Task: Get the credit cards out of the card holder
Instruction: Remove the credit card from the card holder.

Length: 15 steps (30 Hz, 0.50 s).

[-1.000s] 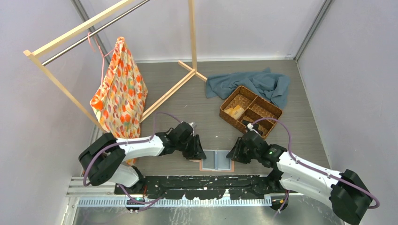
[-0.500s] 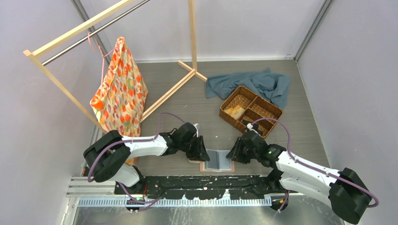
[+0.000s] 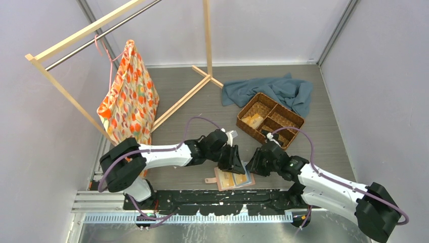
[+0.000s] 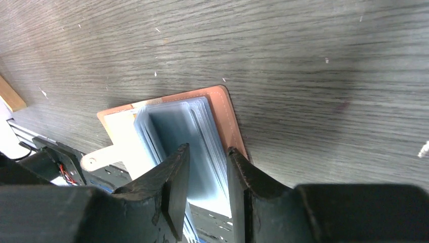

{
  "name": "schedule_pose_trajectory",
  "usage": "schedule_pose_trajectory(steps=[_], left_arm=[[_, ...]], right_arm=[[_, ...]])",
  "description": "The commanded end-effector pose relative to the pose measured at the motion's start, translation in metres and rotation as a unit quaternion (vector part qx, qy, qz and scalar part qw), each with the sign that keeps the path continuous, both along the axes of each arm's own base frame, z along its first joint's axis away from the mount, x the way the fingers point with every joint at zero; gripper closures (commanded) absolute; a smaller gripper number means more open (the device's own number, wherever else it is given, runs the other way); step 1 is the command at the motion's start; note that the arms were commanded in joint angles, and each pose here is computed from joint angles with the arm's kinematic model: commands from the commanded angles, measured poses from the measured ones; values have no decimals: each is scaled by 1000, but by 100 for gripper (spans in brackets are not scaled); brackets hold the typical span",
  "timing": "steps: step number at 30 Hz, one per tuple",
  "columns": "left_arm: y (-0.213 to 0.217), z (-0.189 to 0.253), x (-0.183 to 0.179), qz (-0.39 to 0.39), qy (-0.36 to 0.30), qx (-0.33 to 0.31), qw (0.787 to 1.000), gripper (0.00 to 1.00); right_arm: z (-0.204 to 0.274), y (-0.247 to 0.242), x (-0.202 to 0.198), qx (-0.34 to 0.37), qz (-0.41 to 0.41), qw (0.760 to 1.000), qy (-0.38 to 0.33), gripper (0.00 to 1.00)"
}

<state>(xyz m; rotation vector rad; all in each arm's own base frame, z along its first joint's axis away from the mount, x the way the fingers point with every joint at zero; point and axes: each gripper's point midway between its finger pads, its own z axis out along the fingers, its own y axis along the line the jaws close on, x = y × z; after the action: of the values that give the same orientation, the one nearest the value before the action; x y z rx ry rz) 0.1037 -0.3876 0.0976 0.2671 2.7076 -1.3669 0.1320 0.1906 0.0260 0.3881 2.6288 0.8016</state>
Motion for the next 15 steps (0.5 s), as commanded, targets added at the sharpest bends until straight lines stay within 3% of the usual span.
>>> schedule_pose_trajectory(steps=[1,15], left_arm=[[-15,11,2,-14,-11,-31,999,68],[4,3,8,16,-24,3,1000,69]], right_arm=[[9,-1,0,5,-5,1000,-8,62],[48,-17,14,-25,-15,997,-70,60]])
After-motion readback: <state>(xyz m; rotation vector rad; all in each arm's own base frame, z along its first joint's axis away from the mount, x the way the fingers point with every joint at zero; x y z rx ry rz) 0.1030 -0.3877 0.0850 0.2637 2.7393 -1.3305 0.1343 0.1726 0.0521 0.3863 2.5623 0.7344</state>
